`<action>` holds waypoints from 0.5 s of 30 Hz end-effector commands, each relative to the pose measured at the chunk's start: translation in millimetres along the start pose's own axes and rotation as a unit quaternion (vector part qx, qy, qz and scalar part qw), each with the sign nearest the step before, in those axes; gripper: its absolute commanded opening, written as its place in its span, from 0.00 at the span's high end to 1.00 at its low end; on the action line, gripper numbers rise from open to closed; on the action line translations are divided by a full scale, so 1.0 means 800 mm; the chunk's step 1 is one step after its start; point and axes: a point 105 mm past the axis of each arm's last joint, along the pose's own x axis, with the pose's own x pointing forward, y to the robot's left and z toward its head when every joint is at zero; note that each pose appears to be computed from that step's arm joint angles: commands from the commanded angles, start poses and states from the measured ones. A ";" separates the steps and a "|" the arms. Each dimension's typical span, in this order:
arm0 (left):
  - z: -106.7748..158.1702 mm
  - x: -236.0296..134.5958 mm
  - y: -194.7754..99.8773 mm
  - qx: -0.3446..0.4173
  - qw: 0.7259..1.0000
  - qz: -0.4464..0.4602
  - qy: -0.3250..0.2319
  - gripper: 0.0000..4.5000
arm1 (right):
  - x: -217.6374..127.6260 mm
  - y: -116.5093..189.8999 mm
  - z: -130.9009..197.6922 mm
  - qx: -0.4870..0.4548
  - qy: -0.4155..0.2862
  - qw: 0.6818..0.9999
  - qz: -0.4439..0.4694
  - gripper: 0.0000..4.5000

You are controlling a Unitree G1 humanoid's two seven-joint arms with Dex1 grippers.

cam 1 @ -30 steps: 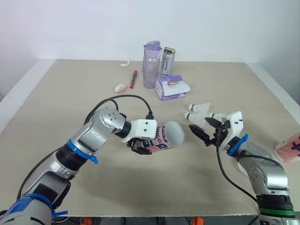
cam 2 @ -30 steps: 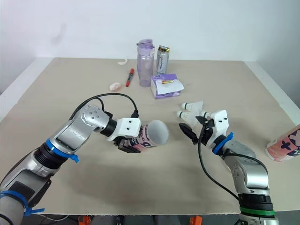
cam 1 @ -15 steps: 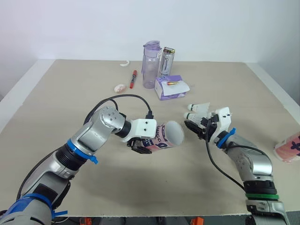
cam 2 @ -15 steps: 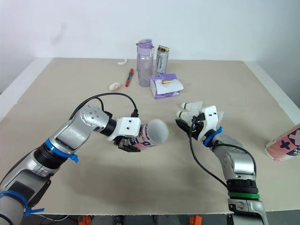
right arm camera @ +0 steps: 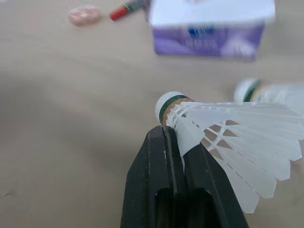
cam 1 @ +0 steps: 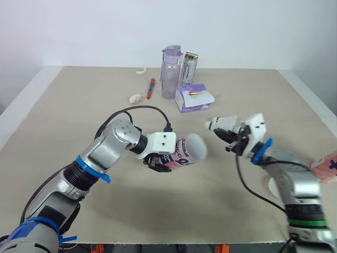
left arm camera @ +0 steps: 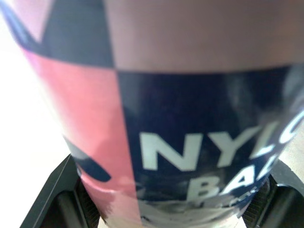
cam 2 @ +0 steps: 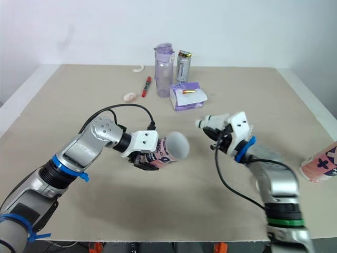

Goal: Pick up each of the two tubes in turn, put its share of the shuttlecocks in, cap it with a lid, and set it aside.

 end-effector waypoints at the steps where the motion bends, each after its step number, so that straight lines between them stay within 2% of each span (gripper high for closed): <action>1: -0.007 -0.003 0.008 -0.008 1.000 0.011 0.014 0.27 | -0.018 0.023 0.040 -0.152 -0.006 0.983 0.102 0.98; 9: -0.006 0.000 0.005 -0.017 1.000 0.005 0.012 0.27 | -0.006 0.058 0.040 -0.216 -0.010 0.957 0.196 0.98; 15: -0.003 0.002 0.005 -0.023 1.000 0.006 0.012 0.27 | 0.012 0.066 0.035 -0.266 -0.003 0.936 0.232 0.98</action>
